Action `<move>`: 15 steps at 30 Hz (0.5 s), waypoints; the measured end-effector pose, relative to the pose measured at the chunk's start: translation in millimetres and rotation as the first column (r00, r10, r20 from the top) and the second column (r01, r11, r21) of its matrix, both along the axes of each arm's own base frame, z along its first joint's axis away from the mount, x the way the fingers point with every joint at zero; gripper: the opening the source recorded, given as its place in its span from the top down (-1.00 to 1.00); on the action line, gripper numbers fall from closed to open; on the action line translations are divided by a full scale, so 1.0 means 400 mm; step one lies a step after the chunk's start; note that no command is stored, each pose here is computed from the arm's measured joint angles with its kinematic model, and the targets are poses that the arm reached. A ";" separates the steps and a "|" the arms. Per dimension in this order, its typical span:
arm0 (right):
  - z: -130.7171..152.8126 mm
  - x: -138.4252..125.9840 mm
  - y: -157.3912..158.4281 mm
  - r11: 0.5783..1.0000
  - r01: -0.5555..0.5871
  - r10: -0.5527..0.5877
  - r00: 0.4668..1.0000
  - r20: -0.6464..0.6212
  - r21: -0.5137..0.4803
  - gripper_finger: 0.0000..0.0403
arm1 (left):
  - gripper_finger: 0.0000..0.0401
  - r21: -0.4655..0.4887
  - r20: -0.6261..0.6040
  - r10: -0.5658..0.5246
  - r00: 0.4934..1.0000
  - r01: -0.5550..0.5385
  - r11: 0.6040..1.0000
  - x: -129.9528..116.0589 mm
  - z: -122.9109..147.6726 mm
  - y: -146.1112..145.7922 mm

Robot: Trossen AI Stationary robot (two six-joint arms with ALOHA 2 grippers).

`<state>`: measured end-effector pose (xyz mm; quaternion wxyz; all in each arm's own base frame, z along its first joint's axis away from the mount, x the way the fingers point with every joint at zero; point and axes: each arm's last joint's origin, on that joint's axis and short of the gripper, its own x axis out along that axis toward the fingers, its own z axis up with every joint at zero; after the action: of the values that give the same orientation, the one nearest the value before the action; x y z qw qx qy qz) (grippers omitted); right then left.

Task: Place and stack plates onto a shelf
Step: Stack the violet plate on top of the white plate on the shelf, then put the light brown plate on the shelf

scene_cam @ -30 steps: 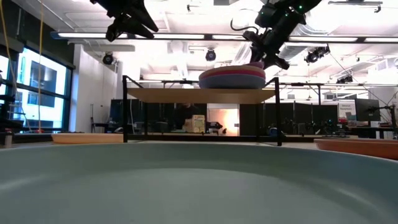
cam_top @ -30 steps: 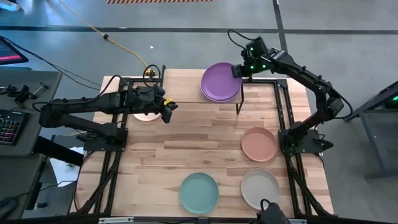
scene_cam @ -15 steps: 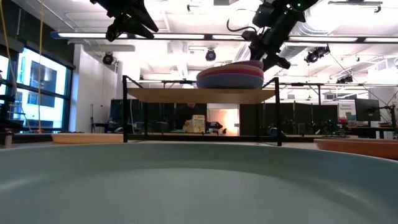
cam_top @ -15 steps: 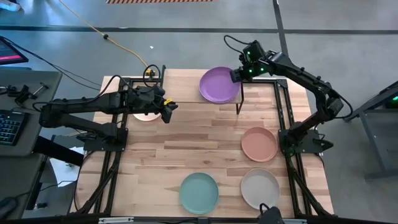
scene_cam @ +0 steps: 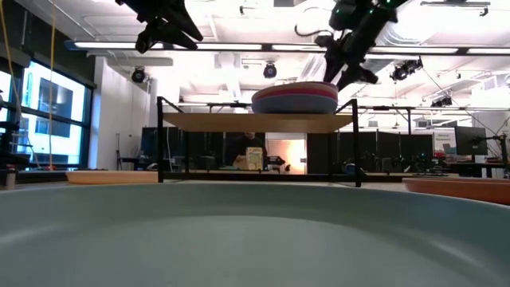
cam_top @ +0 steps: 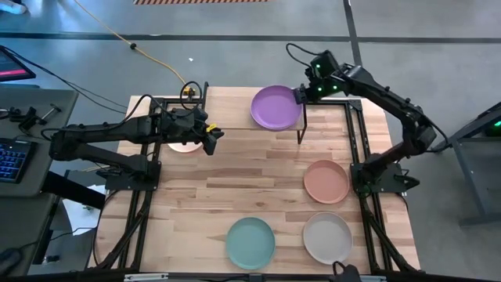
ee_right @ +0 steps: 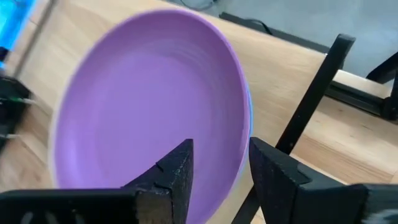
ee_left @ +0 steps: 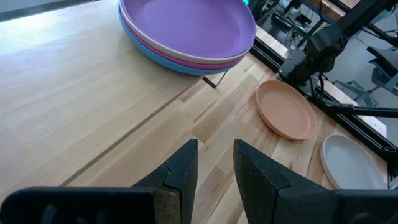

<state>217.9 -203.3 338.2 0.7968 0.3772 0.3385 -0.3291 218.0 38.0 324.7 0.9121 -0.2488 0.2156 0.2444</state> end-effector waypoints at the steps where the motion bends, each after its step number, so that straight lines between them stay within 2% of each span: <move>1: 0.011 -0.006 0.006 1.000 0.002 -0.002 1.000 0.013 -0.008 0.33 | 0.54 0.000 0.000 0.000 1.000 0.000 1.000 0.000 0.000 0.000; 6: 0.064 -0.025 0.060 0.999 -0.026 0.030 0.996 0.088 -0.039 0.33 | 0.54 0.001 0.000 -0.001 1.000 0.001 1.000 0.000 0.000 0.000; 15: 0.076 0.030 0.174 0.977 -0.210 0.212 0.973 0.092 -0.037 0.33 | 0.54 0.045 -0.015 0.010 1.000 -0.010 0.999 -0.001 0.000 0.003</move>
<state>229.8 -133.5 368.7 0.8475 0.3434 0.3338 -0.2288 217.6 39.2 324.8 0.9146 -0.2272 0.2158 0.2556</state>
